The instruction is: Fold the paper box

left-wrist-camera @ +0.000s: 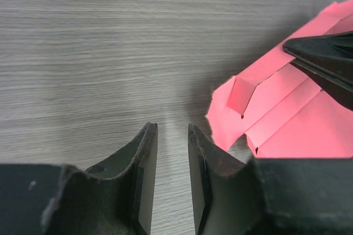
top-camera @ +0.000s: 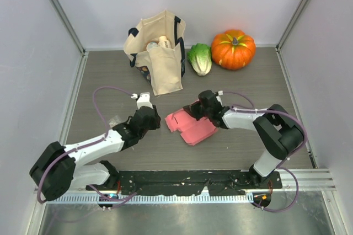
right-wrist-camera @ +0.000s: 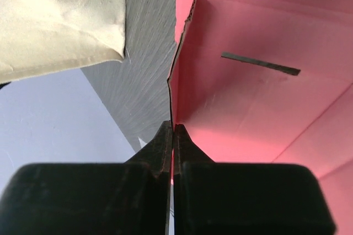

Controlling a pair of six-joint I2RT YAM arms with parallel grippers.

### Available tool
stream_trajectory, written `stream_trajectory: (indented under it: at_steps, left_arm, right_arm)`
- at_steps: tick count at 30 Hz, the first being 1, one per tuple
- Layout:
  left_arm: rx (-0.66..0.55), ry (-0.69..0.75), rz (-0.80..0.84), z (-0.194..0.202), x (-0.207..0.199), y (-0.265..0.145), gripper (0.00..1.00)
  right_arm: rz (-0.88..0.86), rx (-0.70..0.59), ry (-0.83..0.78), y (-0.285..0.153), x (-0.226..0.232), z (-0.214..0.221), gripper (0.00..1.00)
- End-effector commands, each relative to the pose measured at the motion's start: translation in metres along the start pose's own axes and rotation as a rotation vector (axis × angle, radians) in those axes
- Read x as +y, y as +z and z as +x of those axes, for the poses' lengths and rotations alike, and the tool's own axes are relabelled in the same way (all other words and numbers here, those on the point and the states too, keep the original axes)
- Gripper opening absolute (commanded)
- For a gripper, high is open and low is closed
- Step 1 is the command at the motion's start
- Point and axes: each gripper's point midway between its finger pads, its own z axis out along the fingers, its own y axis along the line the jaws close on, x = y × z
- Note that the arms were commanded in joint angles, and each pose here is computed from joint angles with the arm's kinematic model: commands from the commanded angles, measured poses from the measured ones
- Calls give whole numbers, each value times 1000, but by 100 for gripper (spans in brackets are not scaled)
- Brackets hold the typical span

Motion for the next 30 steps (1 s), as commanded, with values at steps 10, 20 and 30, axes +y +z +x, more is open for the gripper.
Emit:
stream_trajectory:
  at_steps: [10,20,30]
  left_arm:
    - [-41,-2,145,-6,-28,9,30]
    - [-61,69,200,-10,-44,27,28]
    - [-13,92,327,-4,-81,38,20]
  right_arm:
    - [-466,97,-65,-40,65,3,1]
    - [-460,116,-39,-35,52,4,1]
    - [-434,93,-42,-29,41,0,1]
